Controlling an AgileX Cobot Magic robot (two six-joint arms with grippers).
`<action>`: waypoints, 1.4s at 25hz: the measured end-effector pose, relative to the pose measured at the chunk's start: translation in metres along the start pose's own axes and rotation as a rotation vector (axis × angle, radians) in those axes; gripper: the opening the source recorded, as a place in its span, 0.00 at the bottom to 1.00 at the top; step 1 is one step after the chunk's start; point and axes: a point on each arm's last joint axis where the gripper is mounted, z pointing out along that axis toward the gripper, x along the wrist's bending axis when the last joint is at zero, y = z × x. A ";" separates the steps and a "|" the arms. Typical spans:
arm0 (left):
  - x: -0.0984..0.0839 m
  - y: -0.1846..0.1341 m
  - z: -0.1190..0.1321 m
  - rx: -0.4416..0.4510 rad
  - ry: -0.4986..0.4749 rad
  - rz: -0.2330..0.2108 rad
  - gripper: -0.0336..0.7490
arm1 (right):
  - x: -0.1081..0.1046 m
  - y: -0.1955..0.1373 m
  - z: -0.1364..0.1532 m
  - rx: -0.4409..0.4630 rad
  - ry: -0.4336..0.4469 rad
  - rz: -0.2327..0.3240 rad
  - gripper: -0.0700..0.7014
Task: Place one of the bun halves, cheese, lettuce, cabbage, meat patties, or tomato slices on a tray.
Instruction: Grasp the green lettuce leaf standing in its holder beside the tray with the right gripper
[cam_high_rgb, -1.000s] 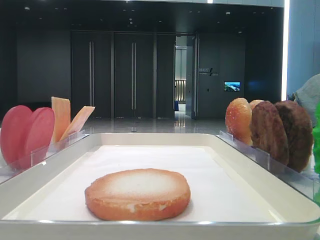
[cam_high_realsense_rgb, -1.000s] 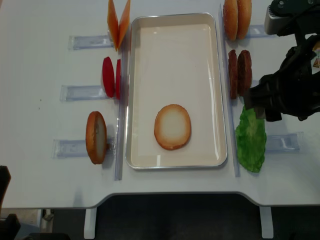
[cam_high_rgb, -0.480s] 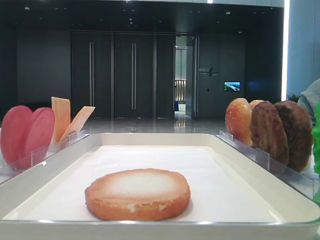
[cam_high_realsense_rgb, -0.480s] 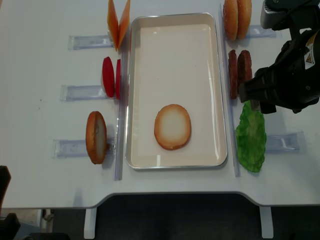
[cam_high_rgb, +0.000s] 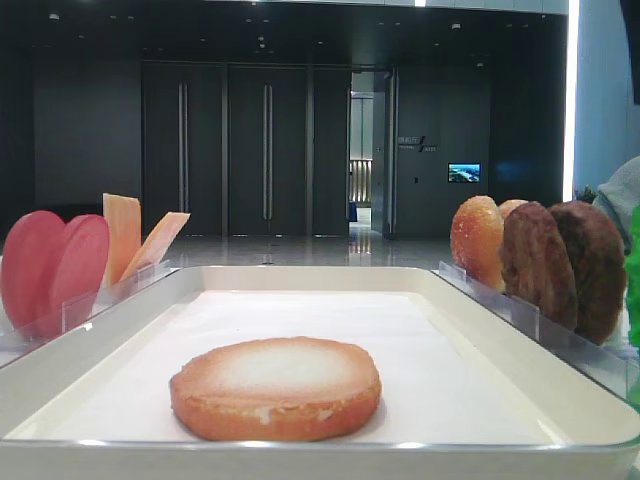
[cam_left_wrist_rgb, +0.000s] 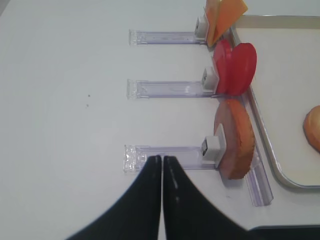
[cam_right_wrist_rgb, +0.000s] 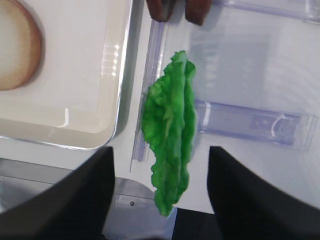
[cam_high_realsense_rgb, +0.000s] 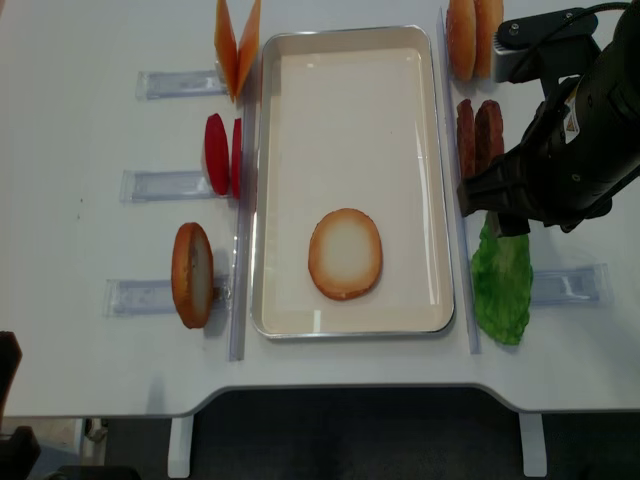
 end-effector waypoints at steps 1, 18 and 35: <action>0.000 0.000 0.000 0.000 0.000 0.000 0.04 | 0.000 0.001 0.001 0.004 -0.003 0.000 0.61; 0.000 0.000 0.000 0.000 0.000 0.000 0.04 | -0.002 -0.001 0.026 0.059 -0.037 -0.009 0.61; 0.000 0.000 0.000 0.000 0.000 0.000 0.04 | -0.001 -0.002 0.027 0.066 -0.022 0.002 0.26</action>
